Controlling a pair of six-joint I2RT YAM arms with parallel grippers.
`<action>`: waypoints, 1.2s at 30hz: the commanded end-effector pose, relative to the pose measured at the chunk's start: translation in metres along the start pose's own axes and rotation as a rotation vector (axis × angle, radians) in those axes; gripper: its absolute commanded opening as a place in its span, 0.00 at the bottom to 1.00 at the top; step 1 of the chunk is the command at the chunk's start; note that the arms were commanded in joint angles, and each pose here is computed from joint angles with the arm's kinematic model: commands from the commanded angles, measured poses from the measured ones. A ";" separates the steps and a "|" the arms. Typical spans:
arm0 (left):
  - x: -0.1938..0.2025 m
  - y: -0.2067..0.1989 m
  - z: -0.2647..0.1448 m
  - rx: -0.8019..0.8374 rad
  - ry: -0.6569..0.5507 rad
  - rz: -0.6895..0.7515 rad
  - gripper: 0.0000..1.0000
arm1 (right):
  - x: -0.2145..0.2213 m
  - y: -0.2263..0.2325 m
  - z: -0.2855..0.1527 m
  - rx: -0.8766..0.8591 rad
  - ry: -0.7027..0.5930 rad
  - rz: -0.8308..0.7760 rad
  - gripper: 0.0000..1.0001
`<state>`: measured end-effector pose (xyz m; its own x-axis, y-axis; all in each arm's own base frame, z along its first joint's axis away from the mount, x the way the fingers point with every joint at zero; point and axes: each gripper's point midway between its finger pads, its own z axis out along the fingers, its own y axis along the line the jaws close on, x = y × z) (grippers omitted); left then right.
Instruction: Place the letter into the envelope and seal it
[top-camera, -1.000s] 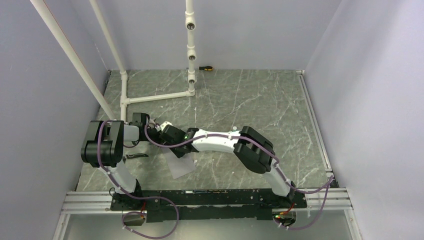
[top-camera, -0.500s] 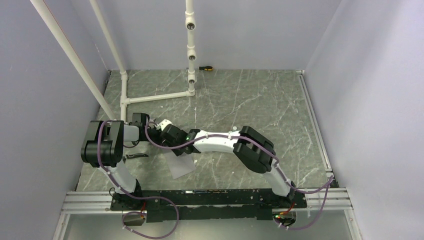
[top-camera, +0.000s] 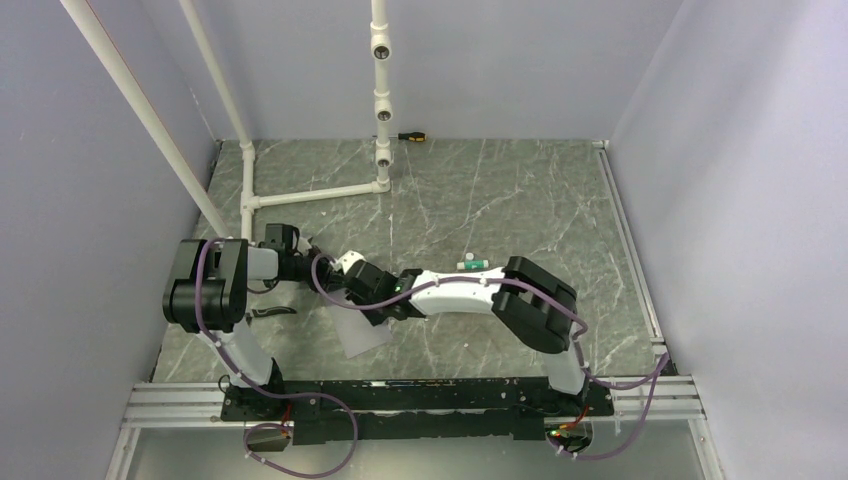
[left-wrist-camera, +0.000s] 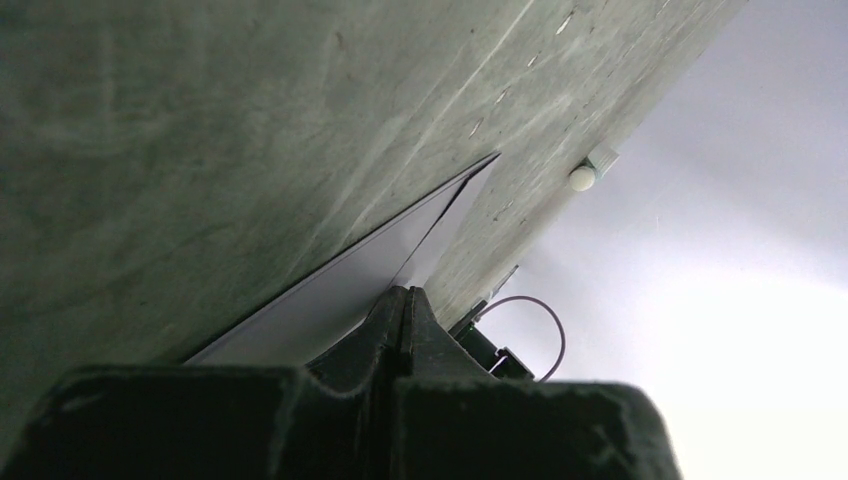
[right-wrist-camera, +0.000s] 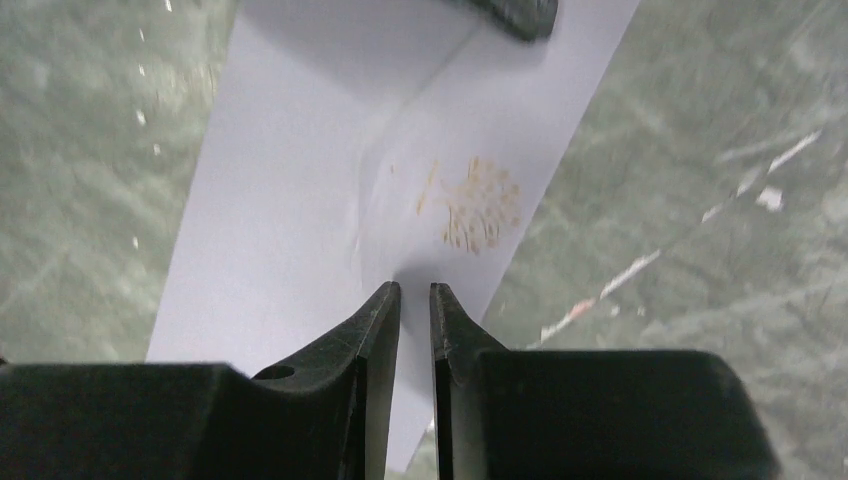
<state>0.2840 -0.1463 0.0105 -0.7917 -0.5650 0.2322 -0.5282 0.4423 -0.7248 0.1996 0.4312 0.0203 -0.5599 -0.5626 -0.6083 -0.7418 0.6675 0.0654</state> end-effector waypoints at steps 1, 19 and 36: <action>0.003 0.079 0.001 -0.318 -0.058 -0.045 0.02 | 0.040 -0.002 -0.029 -0.013 0.148 0.010 0.22; 0.000 -0.115 -0.090 -0.026 -0.152 0.482 0.69 | 0.011 -0.193 -0.152 0.347 -0.037 0.553 0.53; 0.010 -0.160 -0.113 0.062 -0.255 0.645 0.72 | 0.057 -0.267 -0.139 0.236 0.234 0.234 0.59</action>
<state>0.3180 -0.1340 0.1854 -0.8440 -0.3752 -0.3833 -0.0154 0.7312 -0.6820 0.2986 0.1527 0.0652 -0.8775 -0.2958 -0.3774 -0.3306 0.9433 0.0293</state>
